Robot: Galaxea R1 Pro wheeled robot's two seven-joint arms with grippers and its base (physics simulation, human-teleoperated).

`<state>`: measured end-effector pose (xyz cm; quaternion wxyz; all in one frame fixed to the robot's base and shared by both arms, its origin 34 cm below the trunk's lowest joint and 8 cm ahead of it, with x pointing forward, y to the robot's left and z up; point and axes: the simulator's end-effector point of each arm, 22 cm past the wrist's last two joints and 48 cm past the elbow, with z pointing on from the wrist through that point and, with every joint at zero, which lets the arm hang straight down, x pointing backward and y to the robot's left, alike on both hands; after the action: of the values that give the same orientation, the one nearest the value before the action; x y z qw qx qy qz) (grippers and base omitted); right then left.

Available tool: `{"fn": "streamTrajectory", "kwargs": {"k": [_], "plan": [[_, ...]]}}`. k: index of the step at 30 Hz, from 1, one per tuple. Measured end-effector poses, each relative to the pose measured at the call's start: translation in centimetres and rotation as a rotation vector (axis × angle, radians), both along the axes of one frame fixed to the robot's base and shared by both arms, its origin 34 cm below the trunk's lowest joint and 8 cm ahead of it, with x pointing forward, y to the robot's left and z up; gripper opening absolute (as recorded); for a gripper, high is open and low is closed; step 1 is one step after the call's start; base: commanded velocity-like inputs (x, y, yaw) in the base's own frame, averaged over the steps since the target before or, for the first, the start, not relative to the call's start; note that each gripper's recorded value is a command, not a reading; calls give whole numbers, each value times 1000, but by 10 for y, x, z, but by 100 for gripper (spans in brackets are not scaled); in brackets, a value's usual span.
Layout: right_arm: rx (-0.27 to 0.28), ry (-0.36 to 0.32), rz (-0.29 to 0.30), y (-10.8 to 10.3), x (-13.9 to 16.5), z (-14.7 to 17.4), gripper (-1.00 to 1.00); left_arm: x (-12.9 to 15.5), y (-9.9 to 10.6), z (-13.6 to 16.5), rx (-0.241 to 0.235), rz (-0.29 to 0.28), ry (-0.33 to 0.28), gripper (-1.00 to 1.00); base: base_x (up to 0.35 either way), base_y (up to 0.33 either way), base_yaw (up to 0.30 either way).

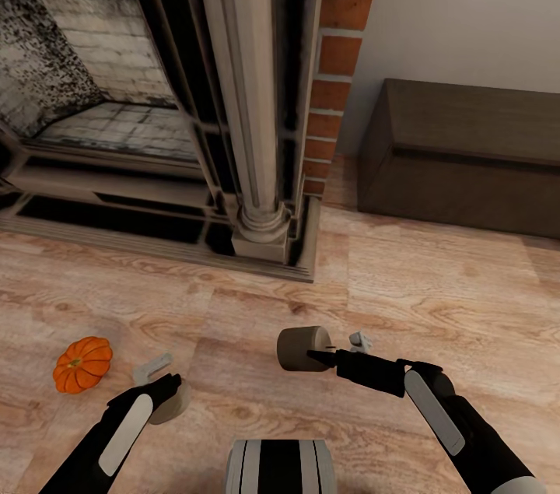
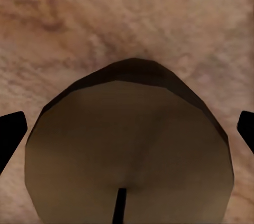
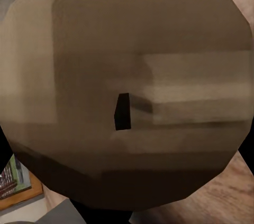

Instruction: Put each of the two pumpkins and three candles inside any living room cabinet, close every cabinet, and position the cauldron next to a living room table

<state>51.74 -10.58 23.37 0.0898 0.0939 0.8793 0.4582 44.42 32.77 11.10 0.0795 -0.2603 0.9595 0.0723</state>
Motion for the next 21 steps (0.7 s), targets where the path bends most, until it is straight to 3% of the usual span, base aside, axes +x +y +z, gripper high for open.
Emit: {"fn": "streamTrajectory", "kwargs": {"k": [21], "plan": [[-2, 24, 1, 0, -7, -11, -100, -9, -2, -10, -6, 0, 23, 100, 0, 0, 0]]}}
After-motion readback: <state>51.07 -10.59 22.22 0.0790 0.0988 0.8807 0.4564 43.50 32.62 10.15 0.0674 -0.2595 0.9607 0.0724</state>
